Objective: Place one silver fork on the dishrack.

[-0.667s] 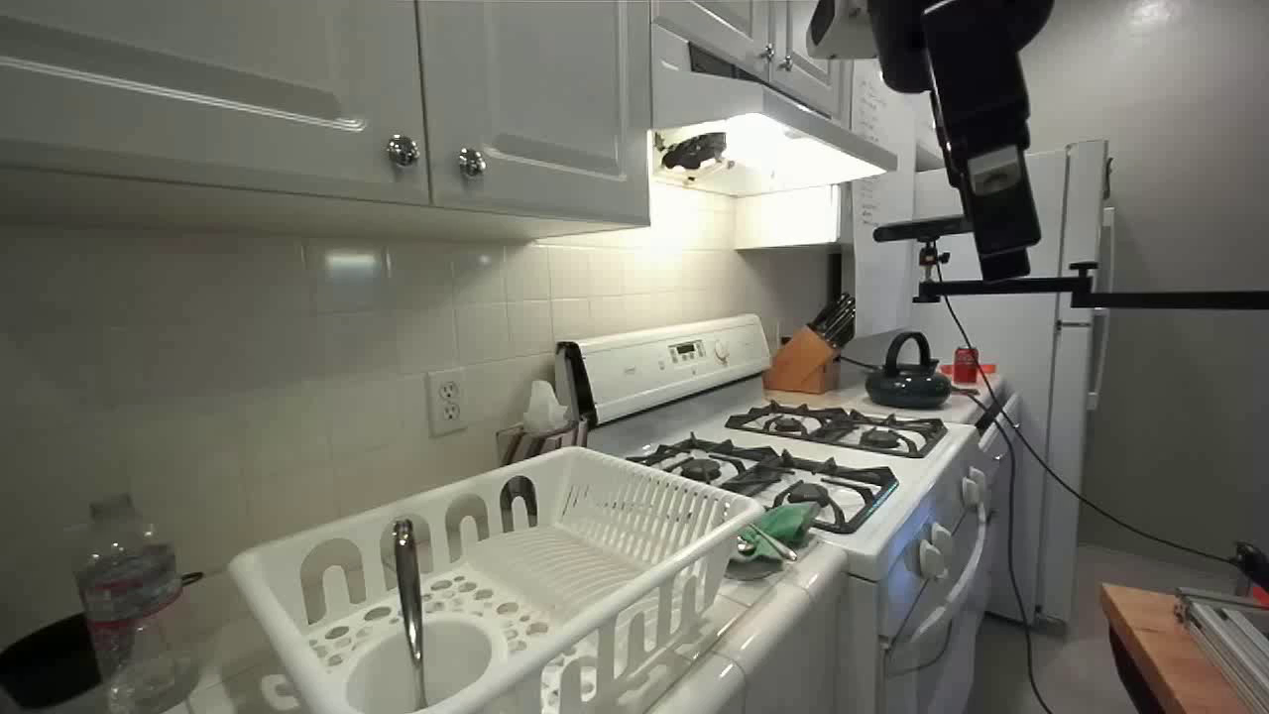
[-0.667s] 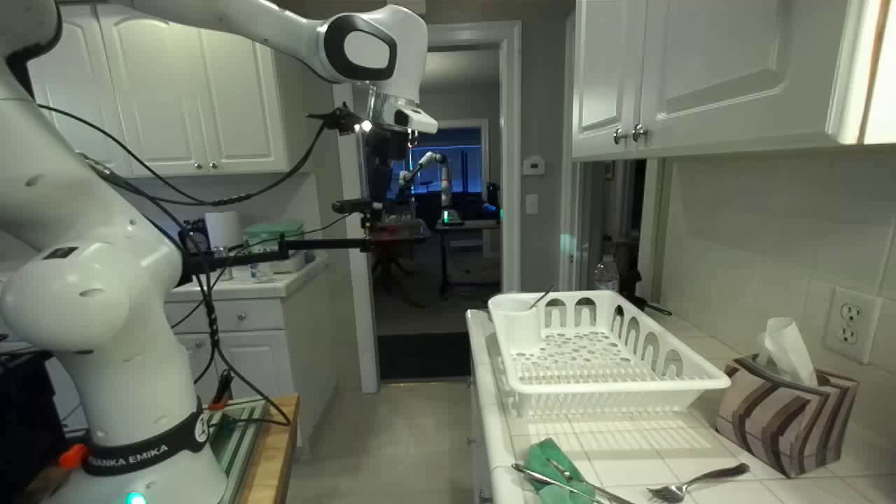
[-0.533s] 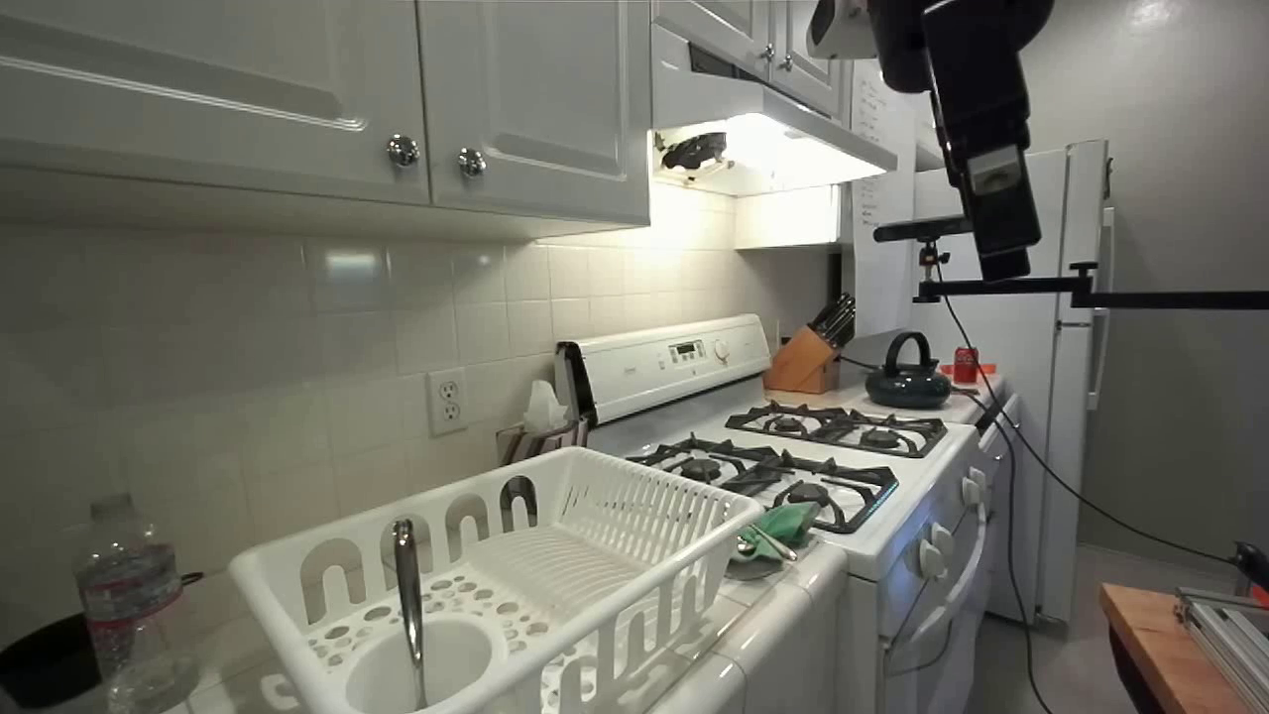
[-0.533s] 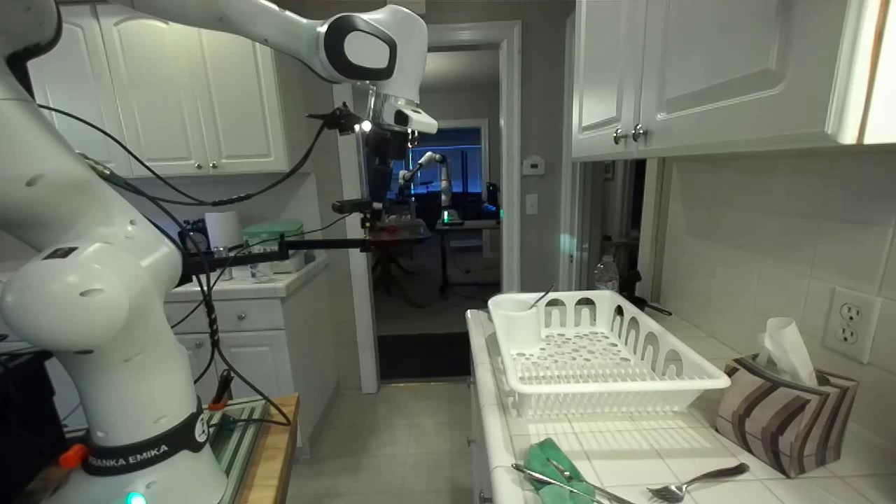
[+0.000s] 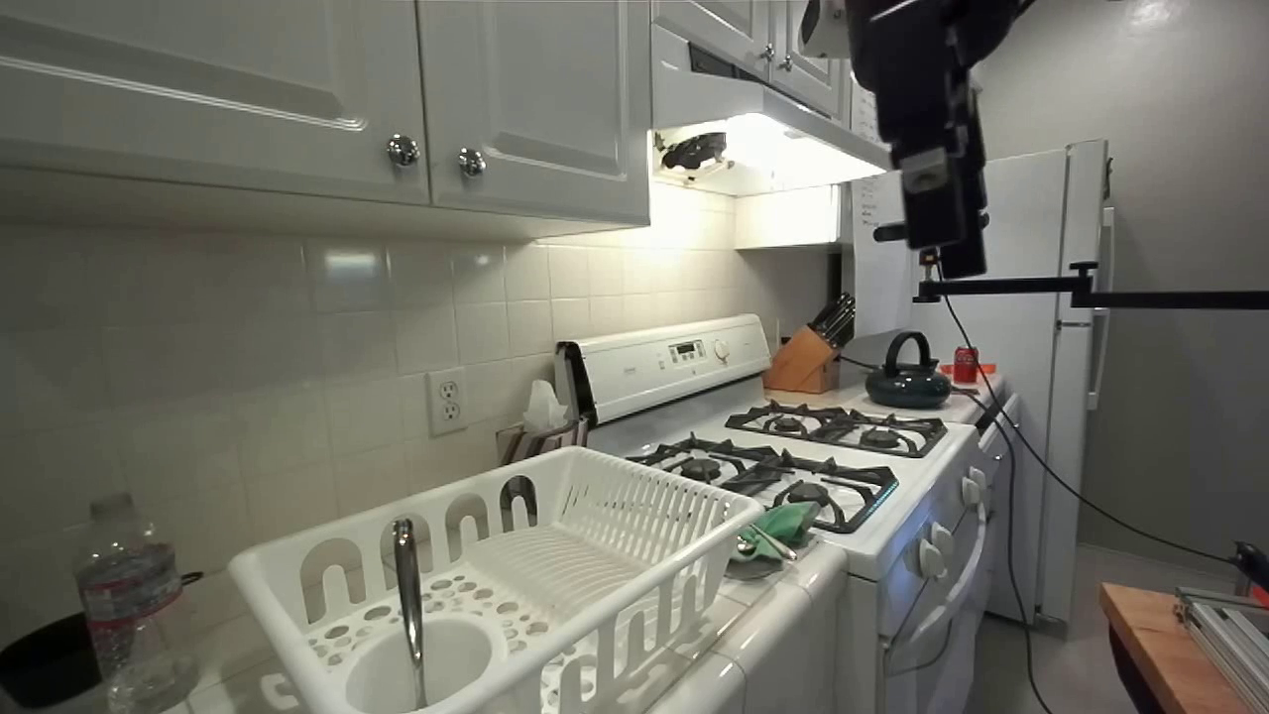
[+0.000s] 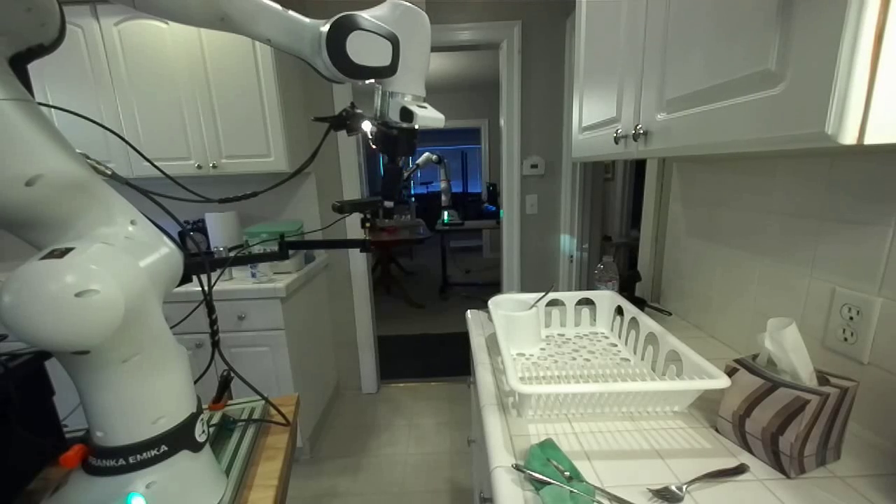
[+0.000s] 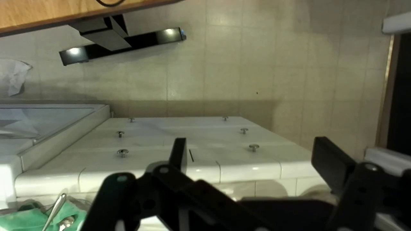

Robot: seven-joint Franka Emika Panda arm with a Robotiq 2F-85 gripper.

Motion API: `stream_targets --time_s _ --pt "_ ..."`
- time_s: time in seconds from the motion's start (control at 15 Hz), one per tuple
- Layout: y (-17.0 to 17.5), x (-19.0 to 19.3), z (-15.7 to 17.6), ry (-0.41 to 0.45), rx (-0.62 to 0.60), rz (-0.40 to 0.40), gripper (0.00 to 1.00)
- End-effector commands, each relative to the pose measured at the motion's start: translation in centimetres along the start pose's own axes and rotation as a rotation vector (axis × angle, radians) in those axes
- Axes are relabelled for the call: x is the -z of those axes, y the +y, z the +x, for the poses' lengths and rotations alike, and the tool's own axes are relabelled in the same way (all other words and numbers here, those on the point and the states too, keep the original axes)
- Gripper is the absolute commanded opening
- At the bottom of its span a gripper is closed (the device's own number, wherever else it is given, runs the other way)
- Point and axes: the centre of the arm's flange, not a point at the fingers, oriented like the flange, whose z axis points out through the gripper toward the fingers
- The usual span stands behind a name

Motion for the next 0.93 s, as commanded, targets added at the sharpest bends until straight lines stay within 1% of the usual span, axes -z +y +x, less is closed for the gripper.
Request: stream_targets --time_s 0.0,0.33,0.53,0.67,0.87 --pt "2.4 0.7 4.7 0.104 -0.160 0.077 1.00" --pt "7.6 0.8 10.8 0.291 -0.368 0.181 1.00" --pt "11.0 0.2 13.8 0.397 -0.503 0.208 1.00" --pt "13.5 -0.5 15.4 0.445 -0.590 0.218 1.00" --pt "17.1 -1.3 17.0 0.478 -0.673 0.233 1.00"
